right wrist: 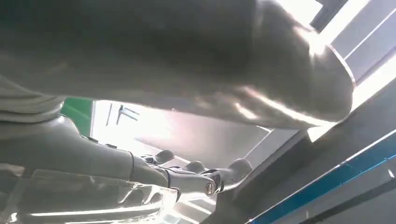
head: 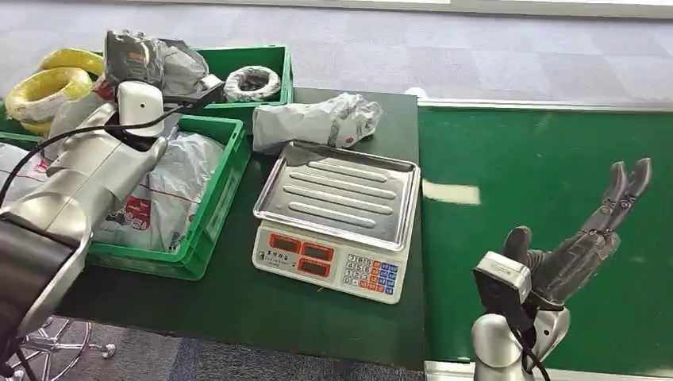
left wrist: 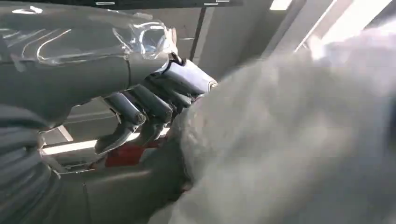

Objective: Moved the parcel from conveyor to table for the left to box.

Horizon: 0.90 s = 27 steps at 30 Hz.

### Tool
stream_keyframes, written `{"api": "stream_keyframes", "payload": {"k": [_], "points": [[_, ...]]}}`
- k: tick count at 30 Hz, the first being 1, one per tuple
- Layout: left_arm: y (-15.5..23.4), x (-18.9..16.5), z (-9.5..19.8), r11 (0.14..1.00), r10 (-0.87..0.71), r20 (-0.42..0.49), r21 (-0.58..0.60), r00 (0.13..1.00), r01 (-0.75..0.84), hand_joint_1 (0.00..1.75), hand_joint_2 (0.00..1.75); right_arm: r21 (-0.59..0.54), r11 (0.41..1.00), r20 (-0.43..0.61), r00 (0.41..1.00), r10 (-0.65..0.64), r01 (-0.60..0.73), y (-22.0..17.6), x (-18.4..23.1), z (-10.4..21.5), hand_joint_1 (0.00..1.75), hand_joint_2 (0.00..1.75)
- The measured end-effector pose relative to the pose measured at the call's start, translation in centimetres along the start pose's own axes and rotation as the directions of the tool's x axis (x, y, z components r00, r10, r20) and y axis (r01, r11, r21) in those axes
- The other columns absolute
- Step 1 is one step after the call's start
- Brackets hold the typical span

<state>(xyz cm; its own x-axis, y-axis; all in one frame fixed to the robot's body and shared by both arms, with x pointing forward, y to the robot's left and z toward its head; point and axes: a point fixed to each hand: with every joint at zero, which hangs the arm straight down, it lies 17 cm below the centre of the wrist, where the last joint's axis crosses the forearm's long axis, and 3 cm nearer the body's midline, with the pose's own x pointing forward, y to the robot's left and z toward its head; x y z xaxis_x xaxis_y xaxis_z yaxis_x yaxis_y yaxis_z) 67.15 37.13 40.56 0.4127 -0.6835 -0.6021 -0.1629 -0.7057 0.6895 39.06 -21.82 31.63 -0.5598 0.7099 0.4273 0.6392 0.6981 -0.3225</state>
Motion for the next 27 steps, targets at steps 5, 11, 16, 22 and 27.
{"api": "stream_keyframes", "payload": {"k": [5, 11, 16, 22, 27], "points": [[-0.6, -0.7, 0.0, 1.0, -0.008, -0.024, -0.007, 1.0, 0.008, 1.66, 1.75, -0.003, 1.0, 0.006, 1.0, -0.002, 0.002, -0.1, 0.6, -0.2, 0.0, 0.0], [-1.1, -0.6, 0.4, 1.0, -0.013, -0.034, -0.016, 0.999, 0.012, 1.61, 1.75, -0.002, 1.0, 0.013, 1.0, 0.0, 0.0, -0.2, 0.9, -0.2, 0.0, 0.0], [-1.8, -0.5, 0.7, 0.999, -0.026, -0.034, -0.036, 0.999, 0.024, 0.0, 0.0, -0.002, 1.0, 0.016, 1.0, 0.003, -0.003, -0.4, 1.0, -0.1, 0.0, 0.0], [-1.9, -0.9, 0.7, 0.999, -0.022, -0.052, -0.029, 0.998, 0.02, 0.0, 0.0, -0.005, 1.0, 0.02, 1.0, 0.004, -0.004, -0.5, 1.2, -0.2, 0.0, 0.0], [-2.0, -1.0, 0.7, 0.999, -0.023, -0.054, -0.029, 0.998, 0.021, 0.0, 0.0, -0.005, 1.0, 0.02, 1.0, 0.004, -0.004, -0.5, 1.2, -0.2, 0.0, 0.0]]}}
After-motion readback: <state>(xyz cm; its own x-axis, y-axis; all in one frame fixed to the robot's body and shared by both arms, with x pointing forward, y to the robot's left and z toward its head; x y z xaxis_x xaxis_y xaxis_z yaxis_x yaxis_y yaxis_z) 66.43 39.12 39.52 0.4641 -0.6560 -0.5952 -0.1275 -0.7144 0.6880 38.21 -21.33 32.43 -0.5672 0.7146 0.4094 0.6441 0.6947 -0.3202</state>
